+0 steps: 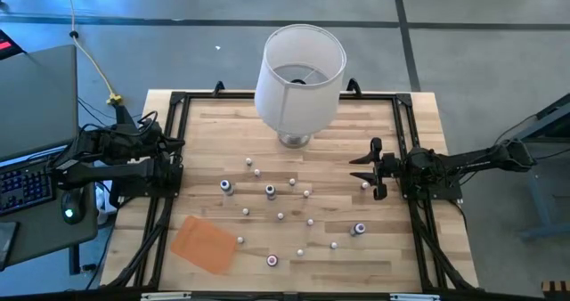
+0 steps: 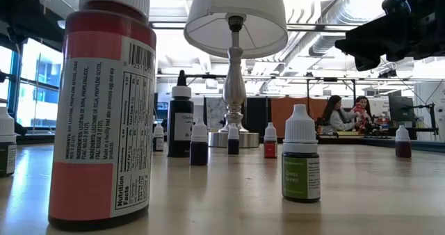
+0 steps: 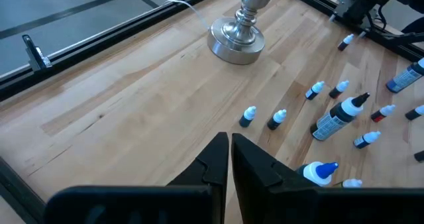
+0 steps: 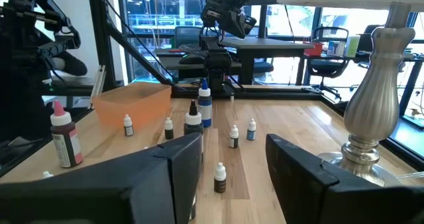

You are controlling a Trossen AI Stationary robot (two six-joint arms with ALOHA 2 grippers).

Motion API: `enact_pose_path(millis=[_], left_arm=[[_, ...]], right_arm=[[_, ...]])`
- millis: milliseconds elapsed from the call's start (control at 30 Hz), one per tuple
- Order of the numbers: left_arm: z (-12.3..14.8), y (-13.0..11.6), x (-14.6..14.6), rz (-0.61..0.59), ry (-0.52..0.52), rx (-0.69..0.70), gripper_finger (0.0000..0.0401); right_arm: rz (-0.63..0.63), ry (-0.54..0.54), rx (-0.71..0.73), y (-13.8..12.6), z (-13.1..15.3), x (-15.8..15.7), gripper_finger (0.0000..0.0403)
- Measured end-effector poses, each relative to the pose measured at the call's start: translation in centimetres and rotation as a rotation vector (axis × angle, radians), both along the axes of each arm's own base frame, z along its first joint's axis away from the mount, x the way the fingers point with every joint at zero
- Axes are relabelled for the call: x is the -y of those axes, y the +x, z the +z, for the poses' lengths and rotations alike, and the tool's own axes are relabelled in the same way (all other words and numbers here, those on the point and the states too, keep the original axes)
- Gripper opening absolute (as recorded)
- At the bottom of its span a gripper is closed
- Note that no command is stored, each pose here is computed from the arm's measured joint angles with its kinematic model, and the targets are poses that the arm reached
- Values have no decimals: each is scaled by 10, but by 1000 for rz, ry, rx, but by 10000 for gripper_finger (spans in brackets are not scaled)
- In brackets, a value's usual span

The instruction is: Pick & Place food coloring

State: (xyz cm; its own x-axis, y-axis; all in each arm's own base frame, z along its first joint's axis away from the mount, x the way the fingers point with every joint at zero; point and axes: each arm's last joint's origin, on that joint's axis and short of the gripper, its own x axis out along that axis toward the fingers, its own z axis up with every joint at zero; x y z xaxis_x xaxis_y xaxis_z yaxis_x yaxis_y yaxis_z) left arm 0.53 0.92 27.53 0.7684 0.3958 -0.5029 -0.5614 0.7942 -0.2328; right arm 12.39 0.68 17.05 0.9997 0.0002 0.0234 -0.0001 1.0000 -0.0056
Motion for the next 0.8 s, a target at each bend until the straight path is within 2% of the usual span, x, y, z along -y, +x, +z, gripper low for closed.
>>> enact_pose_path(millis=[800], left_arm=[[0, 0, 0, 0, 0, -1, 18]], right_arm=[[0, 0, 0, 0, 0, 0, 156]])
